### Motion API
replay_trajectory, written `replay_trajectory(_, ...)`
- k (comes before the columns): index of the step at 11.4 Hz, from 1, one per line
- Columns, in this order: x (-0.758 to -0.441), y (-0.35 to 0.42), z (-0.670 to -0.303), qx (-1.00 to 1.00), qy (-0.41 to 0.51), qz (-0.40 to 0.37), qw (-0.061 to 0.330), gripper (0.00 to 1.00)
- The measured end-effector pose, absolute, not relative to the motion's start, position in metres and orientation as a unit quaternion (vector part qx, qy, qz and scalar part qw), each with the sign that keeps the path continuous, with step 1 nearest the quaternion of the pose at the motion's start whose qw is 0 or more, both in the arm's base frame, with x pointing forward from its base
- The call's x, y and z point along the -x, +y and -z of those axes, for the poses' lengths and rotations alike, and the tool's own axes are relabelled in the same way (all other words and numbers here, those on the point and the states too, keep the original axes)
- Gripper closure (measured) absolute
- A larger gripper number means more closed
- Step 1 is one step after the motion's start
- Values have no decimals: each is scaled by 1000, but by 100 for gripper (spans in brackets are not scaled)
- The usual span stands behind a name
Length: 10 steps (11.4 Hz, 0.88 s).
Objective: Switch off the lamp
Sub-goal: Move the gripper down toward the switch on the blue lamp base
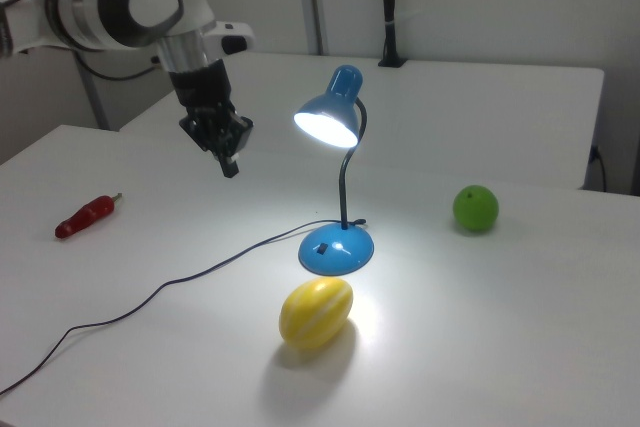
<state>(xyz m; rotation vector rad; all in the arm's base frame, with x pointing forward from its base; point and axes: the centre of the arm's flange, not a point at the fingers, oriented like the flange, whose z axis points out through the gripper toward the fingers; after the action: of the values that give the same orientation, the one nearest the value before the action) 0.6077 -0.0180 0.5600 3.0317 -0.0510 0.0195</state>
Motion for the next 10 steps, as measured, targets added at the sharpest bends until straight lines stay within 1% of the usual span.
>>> replay_trajectory(2, -616, -33, -543, -998, -27, -10, 56, 99)
replay_trajectory(6, -635, -55, -481, -998, -40, -2, 58, 99)
replay_trajectory(10, -639, -72, -431, -997, -47, -6, 58, 99)
